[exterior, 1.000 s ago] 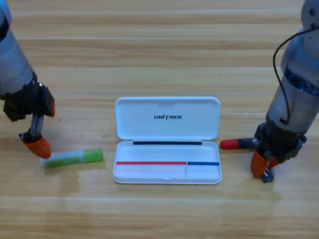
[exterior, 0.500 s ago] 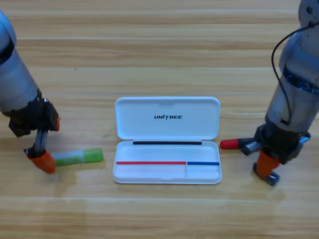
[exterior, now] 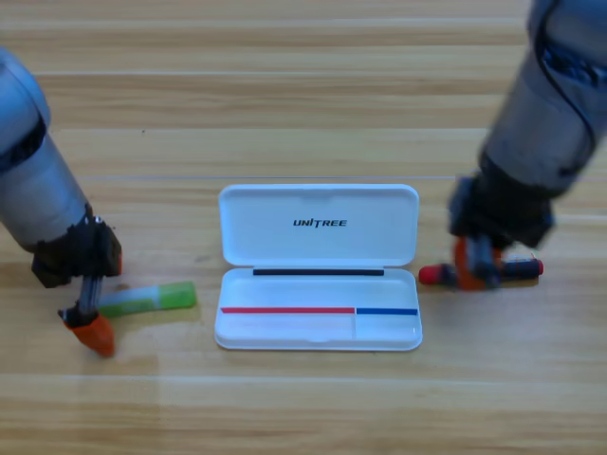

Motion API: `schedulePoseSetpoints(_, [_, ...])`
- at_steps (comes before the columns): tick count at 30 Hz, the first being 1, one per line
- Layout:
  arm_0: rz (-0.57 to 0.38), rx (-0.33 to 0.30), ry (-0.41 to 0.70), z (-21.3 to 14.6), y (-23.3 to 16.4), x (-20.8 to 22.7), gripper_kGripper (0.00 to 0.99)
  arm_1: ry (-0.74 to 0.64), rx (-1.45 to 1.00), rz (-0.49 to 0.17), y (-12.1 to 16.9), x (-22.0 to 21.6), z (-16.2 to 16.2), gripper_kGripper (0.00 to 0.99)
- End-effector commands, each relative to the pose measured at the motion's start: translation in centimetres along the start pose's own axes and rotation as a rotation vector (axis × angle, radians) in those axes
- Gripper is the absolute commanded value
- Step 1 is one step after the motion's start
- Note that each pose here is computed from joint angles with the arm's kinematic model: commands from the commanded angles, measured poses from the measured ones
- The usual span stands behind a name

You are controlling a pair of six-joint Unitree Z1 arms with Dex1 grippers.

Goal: Clean up eraser and pencils

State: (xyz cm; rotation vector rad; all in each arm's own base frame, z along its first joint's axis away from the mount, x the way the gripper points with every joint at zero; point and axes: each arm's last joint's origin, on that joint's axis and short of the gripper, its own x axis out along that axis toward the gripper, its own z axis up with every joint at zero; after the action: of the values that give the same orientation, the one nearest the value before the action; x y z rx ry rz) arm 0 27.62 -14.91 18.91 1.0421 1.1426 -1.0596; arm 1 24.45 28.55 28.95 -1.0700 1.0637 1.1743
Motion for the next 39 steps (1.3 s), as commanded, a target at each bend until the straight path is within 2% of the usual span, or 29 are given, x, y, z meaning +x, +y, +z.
schedulePoseSetpoints(1, [-0.039, -0.032, 0.024, -0.2, 0.2, 2.4, 0.989, 0.029, -0.135, 0.039, 0.3, 3.3, 3.9, 0.000])
schedulePoseSetpoints(10, [-0.021, -0.042, 0.014, 0.0, 0.4, 3.3, 0.979, 0.042, -0.124, 0.072, -0.2, 6.0, 5.9, 0.000])
schedulePoseSetpoints(13, [-0.020, -0.042, 0.015, 0.0, 0.5, 3.4, 0.870, 0.057, -0.113, 0.089, -0.2, 6.9, 6.0, 0.000])
schedulePoseSetpoints(18, [-0.028, -0.024, 0.025, 0.2, 0.8, 3.9, 0.514, 0.082, -0.112, 0.107, 0.0, 8.0, 6.1, 0.000])
schedulePoseSetpoints(20, [-0.025, -0.004, 0.022, 0.4, 0.9, 3.9, 0.224, 0.090, -0.110, 0.112, -0.1, 8.6, 6.3, 0.000])
schedulePoseSetpoints(21, [-0.027, 0.002, 0.026, 0.5, 1.1, 3.8, 0.000, 0.091, -0.110, 0.113, -0.2, 8.8, 6.3, 0.000])
schedulePoseSetpoints(25, [-0.017, -0.013, 0.029, 0.5, 1.1, 2.9, 0.000, 0.096, -0.105, 0.117, -0.3, 9.4, 6.6, 0.000])
schedulePoseSetpoints(32, [0.023, 0.019, 0.021, 0.6, 1.2, -0.6, 0.000, 0.109, -0.103, 0.123, -0.6, 10.6, 7.0, 0.000])
schedulePoseSetpoints(39, [0.055, 0.021, 0.002, 0.5, 0.9, -3.6, 0.000, 0.113, -0.095, 0.122, -0.6, 10.9, 7.1, 0.000])
